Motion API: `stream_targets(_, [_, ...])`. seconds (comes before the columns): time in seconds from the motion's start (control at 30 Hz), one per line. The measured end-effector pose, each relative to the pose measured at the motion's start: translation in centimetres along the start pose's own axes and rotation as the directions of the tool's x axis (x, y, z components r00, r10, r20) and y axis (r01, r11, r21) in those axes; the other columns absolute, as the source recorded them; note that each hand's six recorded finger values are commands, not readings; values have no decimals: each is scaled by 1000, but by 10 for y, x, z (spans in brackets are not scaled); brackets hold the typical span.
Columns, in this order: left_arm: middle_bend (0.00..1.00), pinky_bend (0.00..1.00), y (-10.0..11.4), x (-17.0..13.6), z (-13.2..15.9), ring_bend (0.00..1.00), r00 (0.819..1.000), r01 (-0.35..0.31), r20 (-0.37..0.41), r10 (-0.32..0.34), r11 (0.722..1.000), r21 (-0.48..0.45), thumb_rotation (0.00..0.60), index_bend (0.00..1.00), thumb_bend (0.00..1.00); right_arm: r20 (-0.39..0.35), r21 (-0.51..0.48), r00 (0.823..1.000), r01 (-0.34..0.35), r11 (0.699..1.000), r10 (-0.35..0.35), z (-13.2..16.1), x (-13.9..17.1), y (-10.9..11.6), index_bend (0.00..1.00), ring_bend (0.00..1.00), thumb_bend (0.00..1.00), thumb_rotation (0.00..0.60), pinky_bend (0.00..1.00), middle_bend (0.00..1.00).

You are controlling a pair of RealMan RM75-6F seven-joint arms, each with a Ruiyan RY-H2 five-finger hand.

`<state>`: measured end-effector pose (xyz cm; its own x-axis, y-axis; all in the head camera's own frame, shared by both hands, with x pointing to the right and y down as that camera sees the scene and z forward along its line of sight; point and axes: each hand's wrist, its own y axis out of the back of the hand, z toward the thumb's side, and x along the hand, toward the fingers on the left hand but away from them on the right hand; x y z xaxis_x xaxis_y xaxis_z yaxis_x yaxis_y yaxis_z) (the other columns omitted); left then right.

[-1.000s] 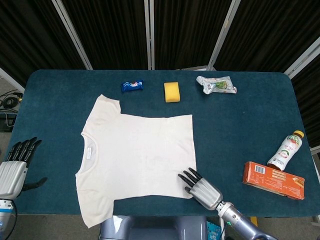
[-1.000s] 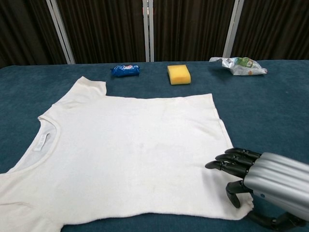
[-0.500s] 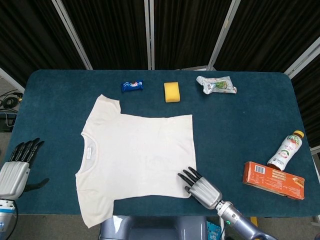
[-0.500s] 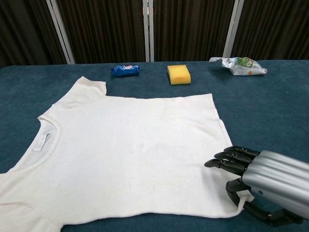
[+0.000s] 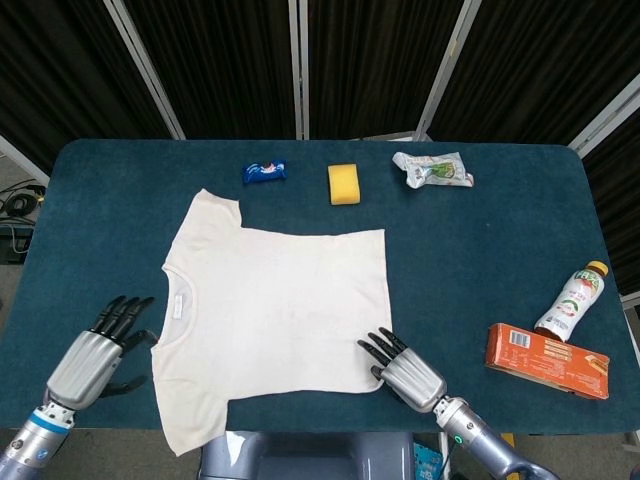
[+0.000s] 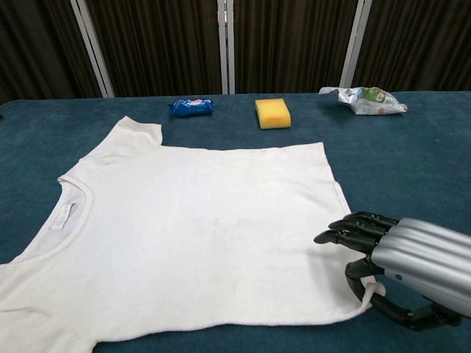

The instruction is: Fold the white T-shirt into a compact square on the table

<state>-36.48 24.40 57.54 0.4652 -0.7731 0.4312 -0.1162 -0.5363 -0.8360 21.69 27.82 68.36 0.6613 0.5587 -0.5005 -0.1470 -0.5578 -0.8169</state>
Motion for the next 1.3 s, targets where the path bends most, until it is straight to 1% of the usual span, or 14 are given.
stream_targets(0.1, [0, 0, -24, 6, 10, 0, 993, 43, 105, -45, 999, 18, 600, 486, 19, 1, -2, 1000, 0, 1000, 0, 0, 0, 0, 675, 0, 503, 600, 0, 86])
stream_targets(0.17, [0, 0, -41, 8, 18, 0, 982, 82, 166, -87, 996, 36, 600, 491, 35, 2, -2, 1000, 1, 1000, -1, 1, 0, 0, 675, 0, 503, 600, 0, 87])
stream_targets(0.27, [0, 0, -61, 6, 23, 0, 965, 134, 216, -146, 988, 72, 600, 491, 41, 4, -1, 1000, -1, 1000, 1, 1, -1, 0, 676, 0, 504, 600, 0, 87])
stream_targets(0.3, [0, 0, -66, 5, 23, 0, 962, 146, 222, -161, 986, 81, 600, 491, 41, 5, -1, 1000, -1, 1000, 1, 1, -1, 0, 675, 0, 504, 600, 0, 88])
stream_targets(0.47, [0, 0, -89, -3, 21, 0, 946, 202, 233, -225, 972, 115, 600, 492, 84, 4, -1, 1000, -1, 1000, 1, 2, -1, 0, 680, 0, 504, 600, 0, 90])
stream_targets(0.57, [0, 0, -101, -9, 17, 0, 937, 237, 231, -263, 962, 138, 600, 492, 87, 5, 2, 1000, -1, 1000, 1, 3, -1, 0, 686, 0, 507, 600, 0, 92])
stream_targets(0.67, [0, 0, -110, -14, 13, 0, 930, 261, 225, -291, 953, 155, 600, 496, 88, 8, -1, 1000, 0, 1000, 0, 3, -1, 0, 687, 0, 507, 600, 0, 93])
stream_targets(0.83, [0, 0, -118, -20, 7, 0, 923, 286, 217, -318, 944, 168, 600, 506, 113, 10, -1, 1000, 5, 1000, -5, 3, -2, 0, 687, 0, 531, 600, 0, 95])
stream_targets(0.93, [0, 0, -121, -22, 1, 0, 923, 295, 202, -328, 939, 175, 600, 505, 133, 10, 0, 1000, 4, 1000, -4, 3, -2, 0, 689, 0, 532, 600, 0, 97])
stream_targets(1.03, [0, 0, -122, -23, -5, 0, 927, 299, 184, -328, 939, 169, 600, 506, 136, 9, 1, 1000, 2, 1000, -2, 3, -3, -1, 690, 0, 533, 600, 0, 97])
stream_targets(1.17, [0, 0, -120, -21, -10, 0, 936, 276, 177, -303, 948, 159, 600, 505, 136, 9, 0, 1000, 2, 1000, -2, 4, -4, -1, 691, 0, 534, 600, 0, 99])
stream_targets(1.3, [0, 0, -120, -18, -12, 0, 938, 272, 175, -299, 949, 162, 600, 505, 136, 8, 0, 1000, 3, 1000, -3, 4, -4, -1, 693, 0, 536, 600, 0, 100])
